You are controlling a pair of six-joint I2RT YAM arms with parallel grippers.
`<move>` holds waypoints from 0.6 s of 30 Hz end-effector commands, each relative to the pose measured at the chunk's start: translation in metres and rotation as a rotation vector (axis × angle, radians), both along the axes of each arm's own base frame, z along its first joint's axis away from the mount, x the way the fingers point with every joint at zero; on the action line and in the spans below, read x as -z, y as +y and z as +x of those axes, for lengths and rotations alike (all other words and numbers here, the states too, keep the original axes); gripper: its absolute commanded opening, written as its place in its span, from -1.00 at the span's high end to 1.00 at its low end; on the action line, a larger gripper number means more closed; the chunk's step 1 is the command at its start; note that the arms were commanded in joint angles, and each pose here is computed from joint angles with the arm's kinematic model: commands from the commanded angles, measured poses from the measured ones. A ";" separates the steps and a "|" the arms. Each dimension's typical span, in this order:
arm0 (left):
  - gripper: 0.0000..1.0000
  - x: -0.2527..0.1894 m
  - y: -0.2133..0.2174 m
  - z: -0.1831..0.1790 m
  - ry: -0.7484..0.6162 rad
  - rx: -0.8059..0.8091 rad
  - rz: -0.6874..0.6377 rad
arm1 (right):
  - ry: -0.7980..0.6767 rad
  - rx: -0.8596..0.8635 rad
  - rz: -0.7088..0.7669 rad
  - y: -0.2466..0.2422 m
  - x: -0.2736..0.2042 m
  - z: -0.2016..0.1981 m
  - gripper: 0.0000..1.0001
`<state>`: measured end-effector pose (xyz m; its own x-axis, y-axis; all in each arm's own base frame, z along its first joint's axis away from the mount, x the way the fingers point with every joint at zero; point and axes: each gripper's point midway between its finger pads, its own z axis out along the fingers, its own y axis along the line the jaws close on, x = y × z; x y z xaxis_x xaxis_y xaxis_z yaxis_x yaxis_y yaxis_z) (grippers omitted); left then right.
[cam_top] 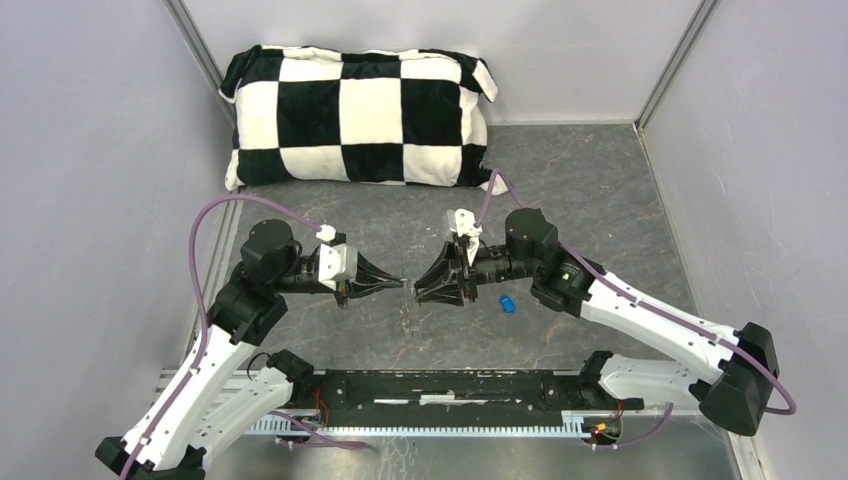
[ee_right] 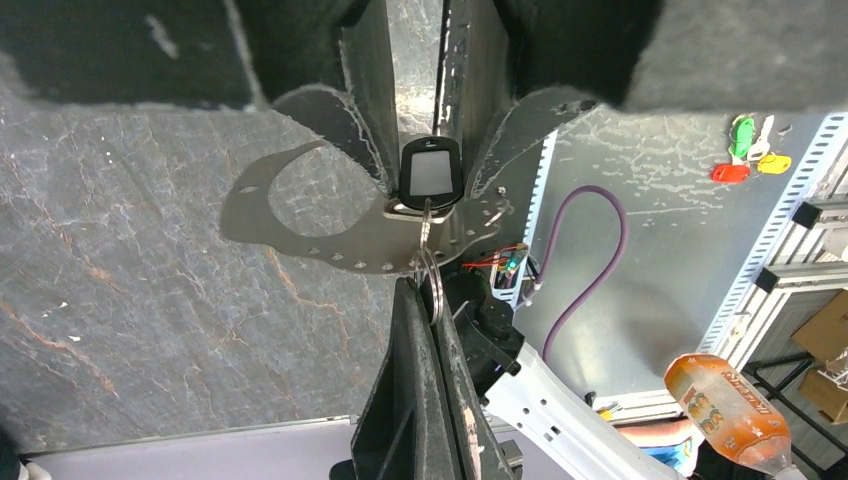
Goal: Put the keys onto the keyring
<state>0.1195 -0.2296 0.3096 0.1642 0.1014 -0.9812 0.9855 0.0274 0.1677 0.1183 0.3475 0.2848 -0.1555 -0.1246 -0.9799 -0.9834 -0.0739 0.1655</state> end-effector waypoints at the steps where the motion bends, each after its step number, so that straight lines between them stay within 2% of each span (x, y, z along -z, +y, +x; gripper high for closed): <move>1: 0.96 -0.023 0.000 -0.006 -0.102 0.047 -0.033 | -0.050 -0.036 0.052 0.004 -0.033 -0.001 0.17; 8: 0.96 -0.022 0.000 -0.008 -0.100 0.057 -0.025 | -0.209 0.029 0.095 -0.007 -0.065 0.011 -0.19; 12: 0.96 -0.022 -0.001 -0.008 -0.093 0.064 -0.024 | -0.203 -0.014 0.102 -0.001 -0.067 0.008 -0.19; 15: 0.96 -0.022 -0.001 -0.008 -0.091 0.066 -0.025 | -0.197 -0.040 0.116 0.005 -0.067 0.008 -0.06; 18: 0.96 -0.023 -0.001 -0.008 -0.090 0.066 -0.025 | -0.171 -0.073 0.135 0.008 -0.069 0.004 -0.02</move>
<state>0.1165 -0.2306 0.3102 0.1628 0.1049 -0.9811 0.9865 -0.0021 0.1635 0.1258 0.3495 0.3333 -0.0024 -0.0582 -0.9983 -0.9946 -0.1033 0.0084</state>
